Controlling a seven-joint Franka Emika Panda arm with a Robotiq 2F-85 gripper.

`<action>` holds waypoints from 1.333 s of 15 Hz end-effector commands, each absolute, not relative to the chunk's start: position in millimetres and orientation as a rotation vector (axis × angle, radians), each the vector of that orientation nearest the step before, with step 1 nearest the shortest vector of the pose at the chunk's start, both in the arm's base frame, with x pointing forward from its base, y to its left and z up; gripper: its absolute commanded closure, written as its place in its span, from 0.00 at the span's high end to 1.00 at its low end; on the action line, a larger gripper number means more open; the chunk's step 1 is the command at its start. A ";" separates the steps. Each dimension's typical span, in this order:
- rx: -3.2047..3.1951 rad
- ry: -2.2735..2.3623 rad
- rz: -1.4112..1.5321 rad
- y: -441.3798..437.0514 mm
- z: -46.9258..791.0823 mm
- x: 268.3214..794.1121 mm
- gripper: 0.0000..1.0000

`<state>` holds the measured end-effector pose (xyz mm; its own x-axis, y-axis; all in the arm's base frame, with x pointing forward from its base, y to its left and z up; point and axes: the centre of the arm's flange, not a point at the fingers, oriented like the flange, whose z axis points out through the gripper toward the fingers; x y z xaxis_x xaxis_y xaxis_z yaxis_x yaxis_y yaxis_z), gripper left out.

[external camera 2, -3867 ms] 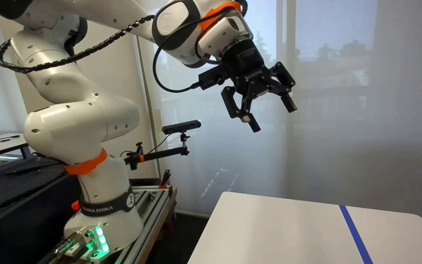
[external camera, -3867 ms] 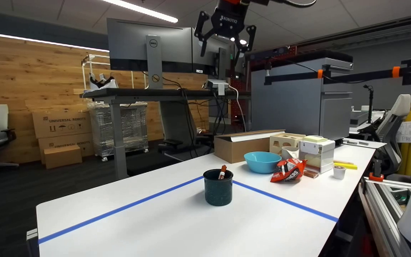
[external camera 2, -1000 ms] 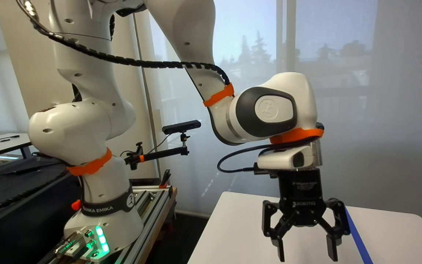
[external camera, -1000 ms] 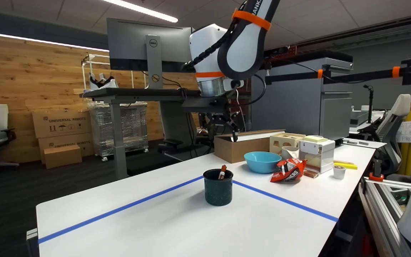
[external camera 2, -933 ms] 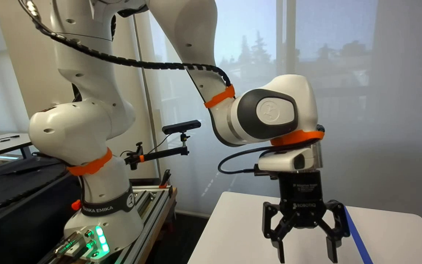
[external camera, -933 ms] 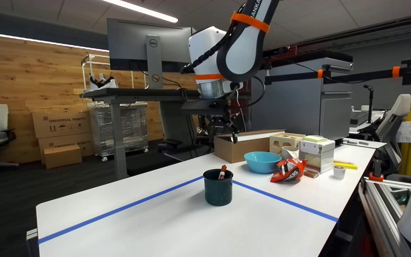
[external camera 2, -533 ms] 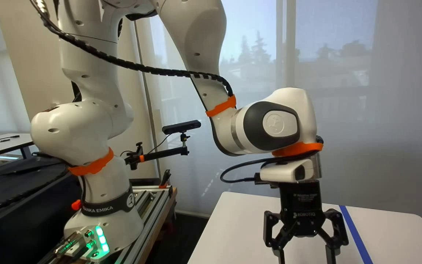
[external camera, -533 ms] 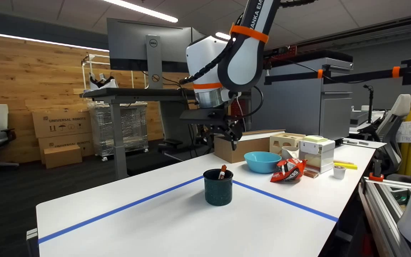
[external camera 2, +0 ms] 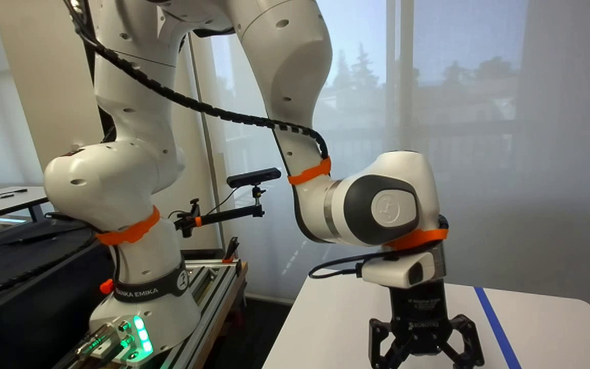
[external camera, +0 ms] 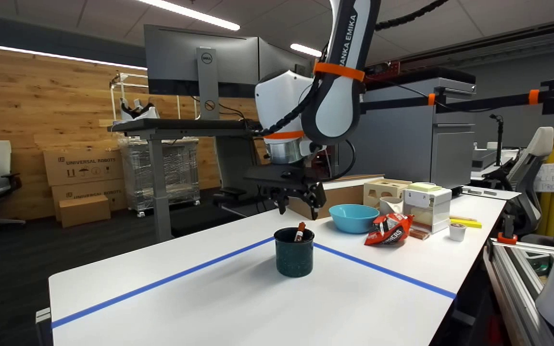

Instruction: Remove the marker from the cup

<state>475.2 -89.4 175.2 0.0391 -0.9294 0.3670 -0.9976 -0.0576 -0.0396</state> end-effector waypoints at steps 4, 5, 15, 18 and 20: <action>2.084 -2.012 0.470 -90.2 152.3 479.1 1.00; 2.084 -2.011 0.468 -91.2 149.1 479.4 1.00; 2.103 -2.001 0.508 -84.6 134.7 481.9 0.52; 2.104 -1.994 0.508 -80.4 131.5 479.1 0.34; 2.104 -1.982 0.509 -78.8 129.2 477.8 0.36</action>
